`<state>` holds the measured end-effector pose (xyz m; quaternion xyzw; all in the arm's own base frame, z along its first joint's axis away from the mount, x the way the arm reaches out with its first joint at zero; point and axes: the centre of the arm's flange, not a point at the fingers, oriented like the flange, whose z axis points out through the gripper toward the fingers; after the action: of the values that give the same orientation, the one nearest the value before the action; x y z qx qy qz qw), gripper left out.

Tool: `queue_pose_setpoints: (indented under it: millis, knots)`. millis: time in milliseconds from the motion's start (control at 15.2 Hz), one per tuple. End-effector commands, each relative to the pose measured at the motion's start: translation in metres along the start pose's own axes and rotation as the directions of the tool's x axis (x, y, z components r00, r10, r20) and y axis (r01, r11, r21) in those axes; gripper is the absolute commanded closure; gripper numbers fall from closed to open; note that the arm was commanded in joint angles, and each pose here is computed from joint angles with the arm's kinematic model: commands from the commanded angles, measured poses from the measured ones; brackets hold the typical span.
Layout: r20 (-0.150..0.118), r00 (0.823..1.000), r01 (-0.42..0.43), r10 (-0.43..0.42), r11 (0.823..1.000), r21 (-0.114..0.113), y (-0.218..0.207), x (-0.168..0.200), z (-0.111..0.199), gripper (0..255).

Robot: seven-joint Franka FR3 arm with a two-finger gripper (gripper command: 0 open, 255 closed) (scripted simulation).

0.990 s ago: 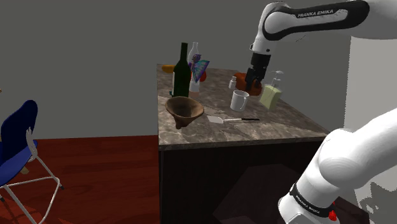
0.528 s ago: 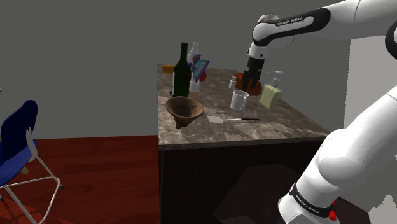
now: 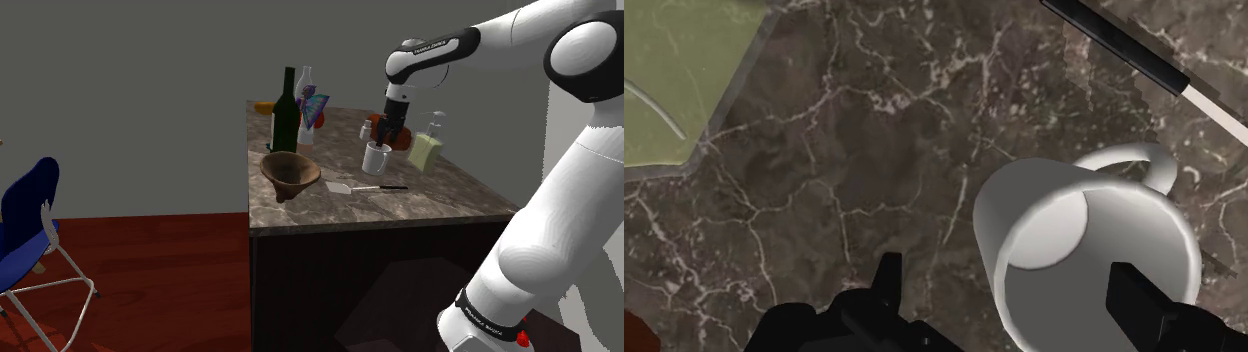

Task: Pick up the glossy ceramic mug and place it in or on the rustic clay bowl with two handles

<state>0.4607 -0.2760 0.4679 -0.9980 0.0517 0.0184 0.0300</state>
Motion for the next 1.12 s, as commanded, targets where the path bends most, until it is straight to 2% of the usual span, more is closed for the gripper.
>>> queue_pose_setpoints:
  millis: [0,198,726,792,1056]
  knots:
    - [0.000,1.000,0.000,0.000,1.000,0.000,0.000,0.000,0.010,0]
    - [0.000,1.000,0.000,0.000,1.000,0.000,0.000,0.000,0.029,0]
    - [0.000,1.000,0.000,0.000,1.000,0.000,0.000,0.000,0.028,0]
    - [0.000,1.000,0.000,0.000,1.000,0.000,0.000,0.000,0.028,255]
    - [0.000,1.000,0.000,0.000,1.000,0.000,0.000,0.000,0.028,255]
